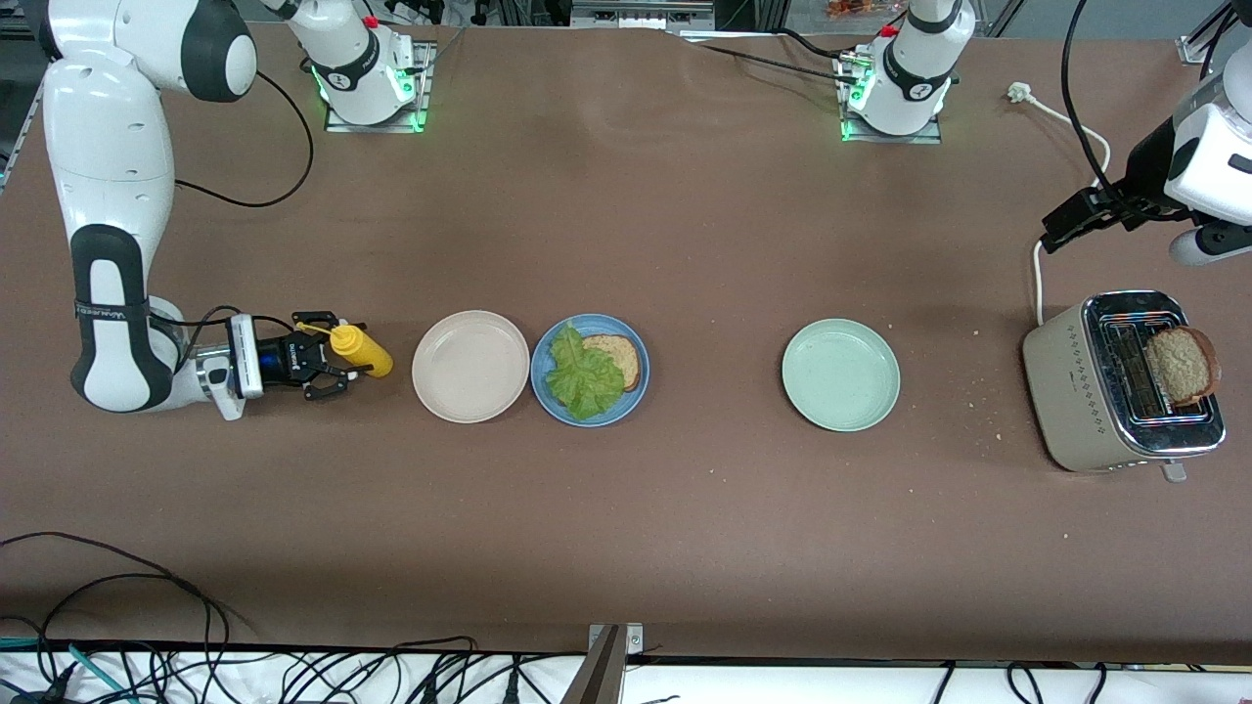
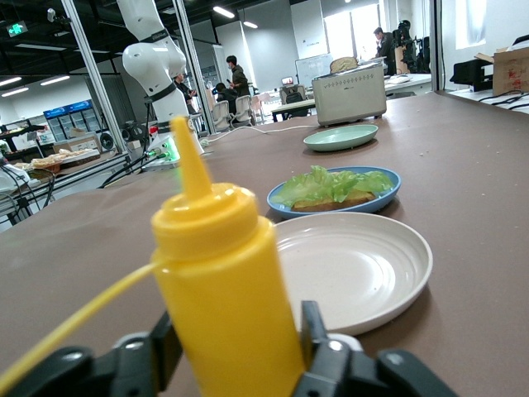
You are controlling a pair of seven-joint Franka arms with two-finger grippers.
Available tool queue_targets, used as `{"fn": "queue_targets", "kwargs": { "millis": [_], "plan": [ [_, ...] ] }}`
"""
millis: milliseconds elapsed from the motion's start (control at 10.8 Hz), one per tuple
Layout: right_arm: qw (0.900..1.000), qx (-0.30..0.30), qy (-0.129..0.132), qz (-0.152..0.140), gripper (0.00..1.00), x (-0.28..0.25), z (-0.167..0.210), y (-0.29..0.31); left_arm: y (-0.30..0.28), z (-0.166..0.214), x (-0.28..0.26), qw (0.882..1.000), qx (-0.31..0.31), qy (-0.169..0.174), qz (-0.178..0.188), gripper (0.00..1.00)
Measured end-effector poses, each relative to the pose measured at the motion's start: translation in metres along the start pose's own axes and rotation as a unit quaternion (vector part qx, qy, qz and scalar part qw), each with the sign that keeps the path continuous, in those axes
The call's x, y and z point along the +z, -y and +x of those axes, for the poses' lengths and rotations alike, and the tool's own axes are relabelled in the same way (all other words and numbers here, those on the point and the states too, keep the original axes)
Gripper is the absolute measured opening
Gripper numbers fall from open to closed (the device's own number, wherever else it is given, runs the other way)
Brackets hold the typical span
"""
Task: Make sandwich in blue plate with both arms
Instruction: 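Grasp the yellow mustard bottle with the right gripper, then lift the mustard bottle with the right gripper and tilt it over the sandwich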
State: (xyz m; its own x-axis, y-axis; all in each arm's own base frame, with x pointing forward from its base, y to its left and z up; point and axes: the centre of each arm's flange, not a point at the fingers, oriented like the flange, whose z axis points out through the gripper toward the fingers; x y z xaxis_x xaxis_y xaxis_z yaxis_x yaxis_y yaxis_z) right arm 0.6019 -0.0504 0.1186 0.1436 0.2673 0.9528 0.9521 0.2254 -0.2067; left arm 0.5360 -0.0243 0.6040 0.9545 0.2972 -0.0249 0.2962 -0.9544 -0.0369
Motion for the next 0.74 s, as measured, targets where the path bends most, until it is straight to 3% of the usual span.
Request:
{"fn": "queue_targets", "kwargs": {
  "millis": [371,464,742],
  "plan": [
    [0.999,0.032,0.001,-0.001,0.18,-0.003,0.002,-0.001,0.000,0.000,0.000,1.000,0.000,0.000,0.000,1.00],
    [0.999,0.042,0.006,0.001,0.12,-0.006,0.006,-0.004,0.000,0.000,0.000,1.000,0.000,0.000,0.000,1.00],
    [0.995,0.093,0.030,0.023,0.12,-0.022,0.039,-0.014,0.000,0.000,0.000,1.000,0.000,0.000,0.000,1.00]
  ]
}}
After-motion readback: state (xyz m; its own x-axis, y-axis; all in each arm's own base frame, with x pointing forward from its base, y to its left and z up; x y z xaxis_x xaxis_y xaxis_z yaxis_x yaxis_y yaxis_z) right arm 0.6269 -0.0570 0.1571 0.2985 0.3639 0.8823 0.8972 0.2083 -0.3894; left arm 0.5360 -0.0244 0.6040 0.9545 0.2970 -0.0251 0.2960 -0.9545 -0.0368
